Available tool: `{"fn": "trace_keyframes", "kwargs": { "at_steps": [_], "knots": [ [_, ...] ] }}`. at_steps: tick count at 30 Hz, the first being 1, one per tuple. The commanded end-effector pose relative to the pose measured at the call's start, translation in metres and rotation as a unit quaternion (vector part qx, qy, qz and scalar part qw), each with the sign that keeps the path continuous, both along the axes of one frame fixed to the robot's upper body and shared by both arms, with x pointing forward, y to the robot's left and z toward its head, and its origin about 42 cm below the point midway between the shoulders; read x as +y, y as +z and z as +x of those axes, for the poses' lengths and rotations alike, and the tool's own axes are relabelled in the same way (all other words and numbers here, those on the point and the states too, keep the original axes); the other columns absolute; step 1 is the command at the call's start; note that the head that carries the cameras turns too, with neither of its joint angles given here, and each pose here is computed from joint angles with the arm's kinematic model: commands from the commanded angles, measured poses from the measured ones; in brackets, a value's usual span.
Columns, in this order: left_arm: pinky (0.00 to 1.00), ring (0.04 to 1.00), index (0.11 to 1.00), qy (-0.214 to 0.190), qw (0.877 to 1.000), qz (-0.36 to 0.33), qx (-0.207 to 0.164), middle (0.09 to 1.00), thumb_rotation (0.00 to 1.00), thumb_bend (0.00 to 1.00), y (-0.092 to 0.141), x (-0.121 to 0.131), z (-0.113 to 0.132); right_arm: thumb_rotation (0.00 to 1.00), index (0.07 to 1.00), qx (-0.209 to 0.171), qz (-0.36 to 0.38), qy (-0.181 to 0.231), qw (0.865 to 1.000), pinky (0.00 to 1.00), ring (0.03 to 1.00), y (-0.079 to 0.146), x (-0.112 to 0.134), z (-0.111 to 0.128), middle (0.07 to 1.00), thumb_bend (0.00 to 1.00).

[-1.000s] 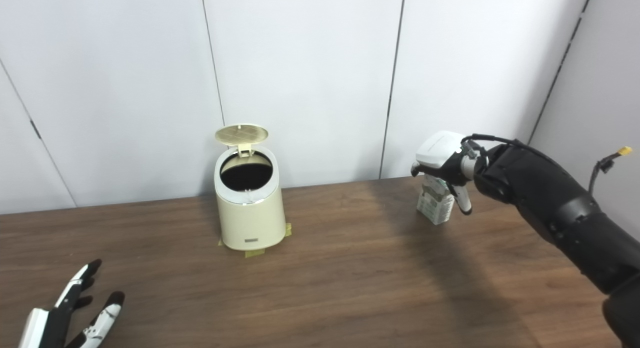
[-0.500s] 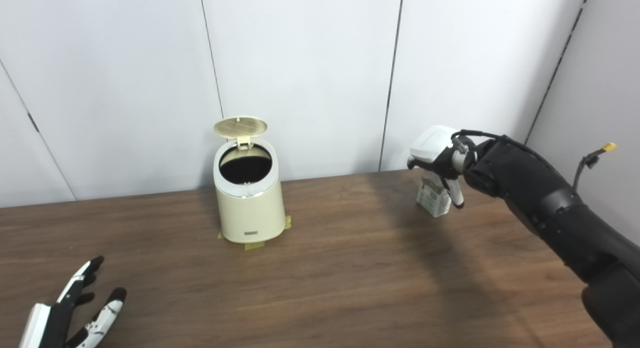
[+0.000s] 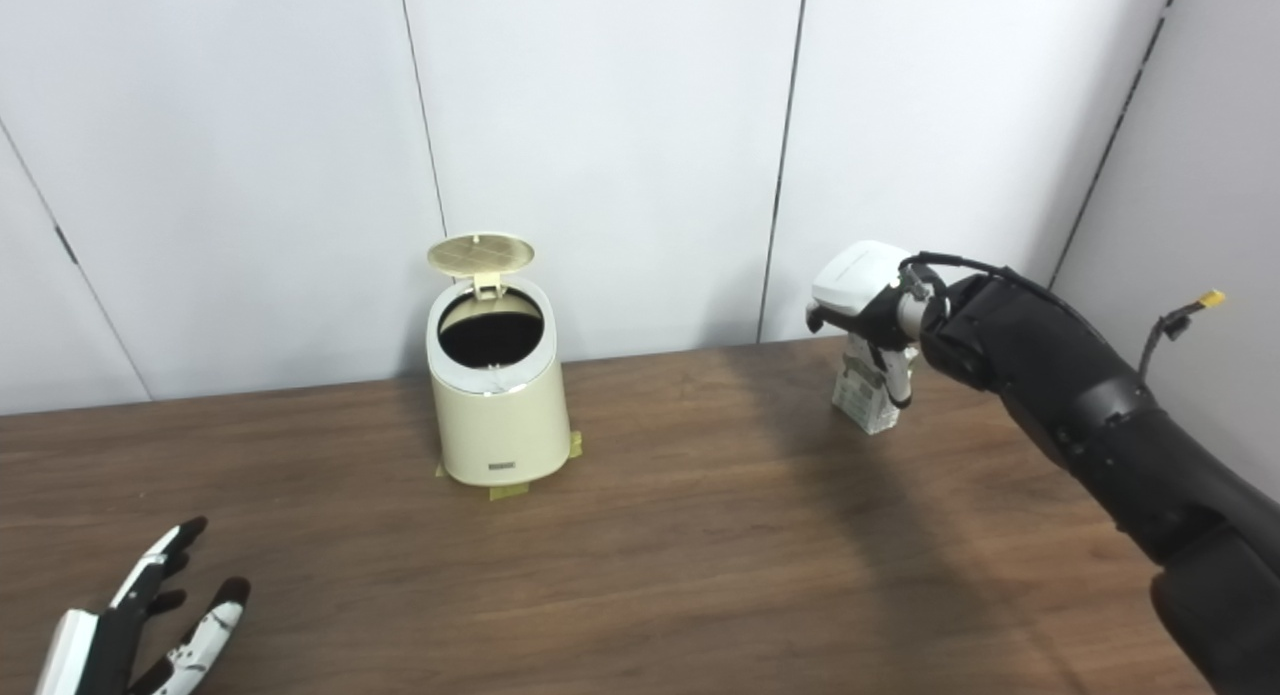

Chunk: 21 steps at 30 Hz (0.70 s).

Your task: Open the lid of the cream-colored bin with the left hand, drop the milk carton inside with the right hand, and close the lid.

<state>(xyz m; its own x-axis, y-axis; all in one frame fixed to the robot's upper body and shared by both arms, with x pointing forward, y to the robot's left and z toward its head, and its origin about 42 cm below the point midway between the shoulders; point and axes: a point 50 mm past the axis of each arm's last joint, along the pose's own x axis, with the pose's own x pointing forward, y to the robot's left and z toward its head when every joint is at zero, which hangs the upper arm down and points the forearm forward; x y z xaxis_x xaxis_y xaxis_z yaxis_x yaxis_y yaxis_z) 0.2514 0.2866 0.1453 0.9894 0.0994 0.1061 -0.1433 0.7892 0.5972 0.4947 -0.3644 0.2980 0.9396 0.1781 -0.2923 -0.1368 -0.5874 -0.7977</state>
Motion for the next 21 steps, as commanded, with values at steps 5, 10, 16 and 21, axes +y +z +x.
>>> {"fn": "trace_keyframes", "kwargs": {
  "at_steps": [5, 10, 16, 21],
  "knots": [
    [0.80, 0.891, 0.903, -0.004, 0.999, 0.008, -0.042, 0.924, 0.63, 0.45, 0.022, -0.002, 0.002, 0.10, 0.733, -0.056, 0.011, 0.001, 0.998, 0.66, 0.740, 0.028, -0.009, 0.008, 0.759, 0.95],
    [0.79, 0.890, 0.904, 0.004, 0.999, 0.011, -0.041, 0.924, 0.62, 0.44, 0.024, -0.002, 0.001, 0.01, 0.468, -0.089, -0.019, 0.036, 0.995, 0.56, 0.575, 0.020, -0.012, 0.010, 0.549, 0.55],
    [0.83, 0.908, 0.907, 0.007, 0.999, 0.013, -0.041, 0.921, 0.65, 0.46, 0.025, 0.000, 0.001, 0.00, 0.468, -0.094, 0.007, 0.028, 0.995, 0.38, 0.458, 0.014, -0.012, 0.010, 0.511, 0.52],
    [0.83, 0.910, 0.909, 0.007, 0.999, 0.012, -0.041, 0.926, 0.62, 0.45, 0.024, 0.000, 0.001, 0.00, 0.492, -0.090, 0.013, 0.025, 0.996, 0.33, 0.436, 0.015, -0.011, 0.010, 0.486, 0.52]
  ]
}}
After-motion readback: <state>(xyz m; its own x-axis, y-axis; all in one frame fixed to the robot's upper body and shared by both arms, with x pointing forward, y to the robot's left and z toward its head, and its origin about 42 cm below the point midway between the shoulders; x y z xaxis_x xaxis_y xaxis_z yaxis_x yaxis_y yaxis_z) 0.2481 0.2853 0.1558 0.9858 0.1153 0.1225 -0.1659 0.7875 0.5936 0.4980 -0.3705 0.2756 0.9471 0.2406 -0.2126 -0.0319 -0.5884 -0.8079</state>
